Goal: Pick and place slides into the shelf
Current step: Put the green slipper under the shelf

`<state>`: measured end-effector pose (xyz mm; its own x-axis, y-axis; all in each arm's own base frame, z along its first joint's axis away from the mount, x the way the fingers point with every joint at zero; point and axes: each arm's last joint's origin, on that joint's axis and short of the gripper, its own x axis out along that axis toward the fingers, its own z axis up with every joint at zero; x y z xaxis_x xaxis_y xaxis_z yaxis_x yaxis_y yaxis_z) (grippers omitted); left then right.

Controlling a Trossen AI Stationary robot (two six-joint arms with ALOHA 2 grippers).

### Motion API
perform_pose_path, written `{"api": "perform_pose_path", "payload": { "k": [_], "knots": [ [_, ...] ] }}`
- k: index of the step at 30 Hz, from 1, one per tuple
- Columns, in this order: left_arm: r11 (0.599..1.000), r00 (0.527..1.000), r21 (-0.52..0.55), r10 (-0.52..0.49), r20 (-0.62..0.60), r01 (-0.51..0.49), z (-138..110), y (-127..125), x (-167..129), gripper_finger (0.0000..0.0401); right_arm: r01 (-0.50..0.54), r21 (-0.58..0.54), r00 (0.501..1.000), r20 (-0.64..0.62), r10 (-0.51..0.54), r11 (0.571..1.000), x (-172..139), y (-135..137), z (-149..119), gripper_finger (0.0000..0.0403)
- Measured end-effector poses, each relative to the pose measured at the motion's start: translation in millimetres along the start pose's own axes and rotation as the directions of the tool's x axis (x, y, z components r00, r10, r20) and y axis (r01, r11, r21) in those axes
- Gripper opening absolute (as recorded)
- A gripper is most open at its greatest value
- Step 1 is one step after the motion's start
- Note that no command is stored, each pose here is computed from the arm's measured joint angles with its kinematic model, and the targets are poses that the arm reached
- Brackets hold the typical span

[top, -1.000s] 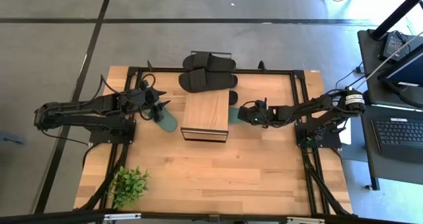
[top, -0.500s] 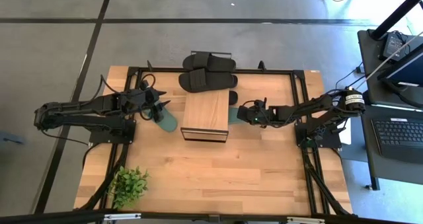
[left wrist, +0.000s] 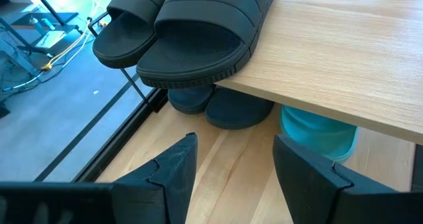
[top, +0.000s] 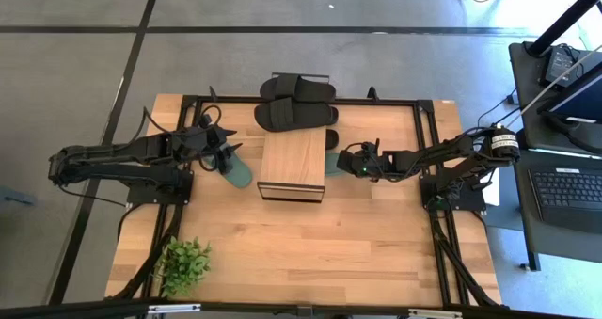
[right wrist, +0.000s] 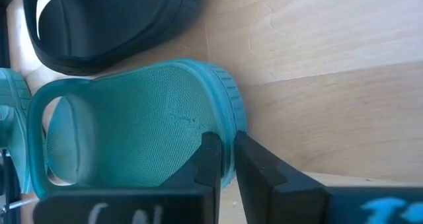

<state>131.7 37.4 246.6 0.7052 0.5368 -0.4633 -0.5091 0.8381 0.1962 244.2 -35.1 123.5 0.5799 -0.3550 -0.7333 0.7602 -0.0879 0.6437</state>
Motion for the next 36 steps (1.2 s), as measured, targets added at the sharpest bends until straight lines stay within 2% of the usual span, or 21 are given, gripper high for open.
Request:
{"api": "perform_pose_path", "payload": {
  "k": [20, 30, 36],
  "knots": [
    [1.000, 1.000, 0.000, 0.000, 0.000, 0.000, 0.0, 0.1, 0.0, 0.0189, -0.012, 0.045, 1.000, 0.019, 0.011, 0.999, -0.1, 1.1, 0.5, 0.0038],
    [1.000, 1.000, 0.000, 0.000, 0.000, 0.000, 0.0, 0.0, 0.0, 0.0189, 0.024, 0.034, 0.999, 0.020, -0.025, 0.999, 1.3, -2.9, 0.2, 0.0039],
    [1.000, 1.000, 0.000, 0.000, 0.000, 0.000, 0.0, 0.0, -0.1, 0.0189, 0.013, 0.032, 1.000, 0.020, -0.013, 0.999, 1.3, -1.7, 0.1, 0.0057]
  ]
}}
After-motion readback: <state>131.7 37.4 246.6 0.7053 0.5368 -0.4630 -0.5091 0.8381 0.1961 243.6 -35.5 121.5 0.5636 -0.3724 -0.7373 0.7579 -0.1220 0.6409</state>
